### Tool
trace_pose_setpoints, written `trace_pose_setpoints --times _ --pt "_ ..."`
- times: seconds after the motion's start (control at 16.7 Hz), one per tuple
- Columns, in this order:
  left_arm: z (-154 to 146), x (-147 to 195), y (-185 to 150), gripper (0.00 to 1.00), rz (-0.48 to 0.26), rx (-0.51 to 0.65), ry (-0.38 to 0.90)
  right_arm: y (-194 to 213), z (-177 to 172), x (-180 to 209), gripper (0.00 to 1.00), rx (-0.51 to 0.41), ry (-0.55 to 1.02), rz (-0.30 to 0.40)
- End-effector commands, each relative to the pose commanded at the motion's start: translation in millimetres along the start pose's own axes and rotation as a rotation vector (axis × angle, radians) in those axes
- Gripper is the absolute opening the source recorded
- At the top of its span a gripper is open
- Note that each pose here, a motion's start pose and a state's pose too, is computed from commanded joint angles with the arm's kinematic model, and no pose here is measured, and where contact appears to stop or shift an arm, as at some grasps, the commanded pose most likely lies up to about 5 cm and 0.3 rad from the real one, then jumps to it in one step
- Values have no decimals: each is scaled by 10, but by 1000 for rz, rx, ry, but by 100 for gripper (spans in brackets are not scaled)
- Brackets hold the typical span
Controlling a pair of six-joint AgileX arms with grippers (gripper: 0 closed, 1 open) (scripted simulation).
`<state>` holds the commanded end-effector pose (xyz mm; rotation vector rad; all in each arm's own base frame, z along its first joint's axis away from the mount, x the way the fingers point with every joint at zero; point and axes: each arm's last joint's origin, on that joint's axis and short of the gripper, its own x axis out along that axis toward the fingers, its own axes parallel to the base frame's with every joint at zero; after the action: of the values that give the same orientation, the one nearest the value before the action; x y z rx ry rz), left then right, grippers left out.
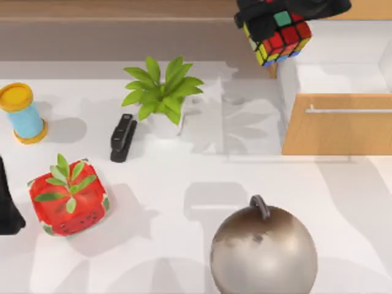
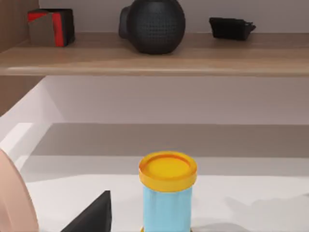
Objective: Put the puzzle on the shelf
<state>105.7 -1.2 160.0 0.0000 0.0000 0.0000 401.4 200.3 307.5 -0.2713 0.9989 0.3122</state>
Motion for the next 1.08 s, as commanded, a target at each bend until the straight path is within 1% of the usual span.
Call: trace_pose_setpoints --times 0.12,0.24,0.42,0.6,0.78,0.96,1.08 --pt "0 0 0 100 0 0 0 343 4 30 0 -58 -107 -1" --pt "0 0 0 100 0 0 0 630 6 109 0 -92 -228 -19" --pt "0 0 0 100 0 0 0 971 4 270 0 -99 -424 -67" --pt "0 0 0 100 0 0 0 1224 -21 438 0 -55 -621 -129" --pt "0 0 0 100 0 0 0 1416 -98 614 0 18 -793 -191" --pt "0 0 0 100 0 0 0 1559 -225 792 0 101 -926 -244" --pt "0 0 0 100 0 0 0 1628 -328 920 0 151 -987 -274"
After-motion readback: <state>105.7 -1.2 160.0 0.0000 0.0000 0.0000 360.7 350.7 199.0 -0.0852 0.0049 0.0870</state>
